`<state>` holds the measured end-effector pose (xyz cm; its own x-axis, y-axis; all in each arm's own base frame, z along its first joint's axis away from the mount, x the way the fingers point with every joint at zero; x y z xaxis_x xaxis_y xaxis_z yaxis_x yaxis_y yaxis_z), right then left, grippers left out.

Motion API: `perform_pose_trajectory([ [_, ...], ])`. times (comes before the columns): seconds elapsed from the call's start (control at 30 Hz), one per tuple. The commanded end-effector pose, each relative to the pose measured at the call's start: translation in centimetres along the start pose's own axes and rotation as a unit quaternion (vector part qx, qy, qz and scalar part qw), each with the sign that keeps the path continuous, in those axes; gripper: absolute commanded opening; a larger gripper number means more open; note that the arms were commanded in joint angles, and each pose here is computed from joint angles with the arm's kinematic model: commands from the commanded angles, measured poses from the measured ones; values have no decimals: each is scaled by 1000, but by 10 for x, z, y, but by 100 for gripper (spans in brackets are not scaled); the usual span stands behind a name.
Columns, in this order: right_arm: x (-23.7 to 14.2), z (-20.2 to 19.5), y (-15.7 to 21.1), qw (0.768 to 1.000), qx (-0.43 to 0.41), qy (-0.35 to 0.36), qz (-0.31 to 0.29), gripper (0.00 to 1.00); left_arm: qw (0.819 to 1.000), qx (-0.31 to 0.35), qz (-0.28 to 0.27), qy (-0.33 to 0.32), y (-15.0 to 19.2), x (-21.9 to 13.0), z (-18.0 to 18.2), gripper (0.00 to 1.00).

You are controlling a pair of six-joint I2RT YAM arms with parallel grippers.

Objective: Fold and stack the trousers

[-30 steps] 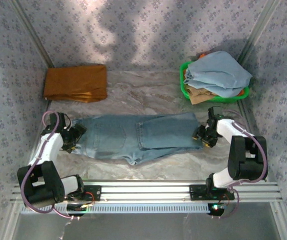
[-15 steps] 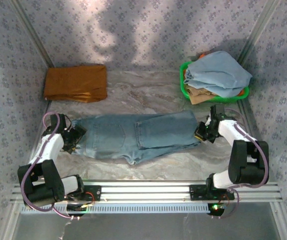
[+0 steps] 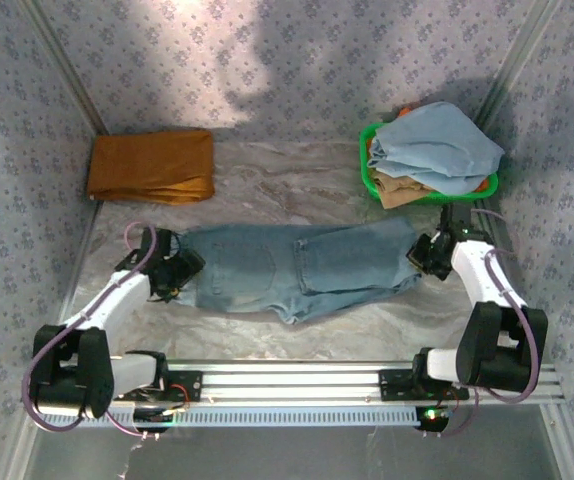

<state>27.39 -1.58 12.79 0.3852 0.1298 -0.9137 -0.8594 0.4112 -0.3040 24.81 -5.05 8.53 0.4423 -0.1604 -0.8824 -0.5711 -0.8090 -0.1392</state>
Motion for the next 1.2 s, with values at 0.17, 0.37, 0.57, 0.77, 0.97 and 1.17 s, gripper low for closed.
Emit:
perform_pose_trajectory([
  [0.17,-62,32,-21,997,-29,-29,-59,0,999,5,36,-25,25,-5,4,88],
  [0.37,-90,106,-11,988,-111,-78,-70,0,999,-26,4,-36,-12,-21,10,90],
  [0.57,-119,199,8,968,-183,-148,-90,0,996,-49,-25,-76,-40,-26,22,90],
  [0.77,-127,296,43,940,-257,-207,-83,0,996,-41,1,-82,-36,-1,28,70],
  [0.97,-116,374,71,920,-302,-238,-72,0,998,-25,38,-53,-25,19,25,43],
  [1.17,-101,429,99,909,-318,-265,-52,0,998,-3,51,-46,-20,21,19,32],
])
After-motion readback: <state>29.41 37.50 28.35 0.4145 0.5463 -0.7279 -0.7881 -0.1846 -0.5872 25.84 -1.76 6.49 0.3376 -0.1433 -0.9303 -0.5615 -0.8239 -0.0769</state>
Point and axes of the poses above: each hand's point on the last joint's axis, 136 mm out from that joint toward the fingers, its own x axis out along the fingers, its own z axis along the line the jaws close on, y = z × x, the point moved 4 cm from there along -x, back along the fingers, and after that the axes turned 12 degrees about -x, right-handed, at the moved point
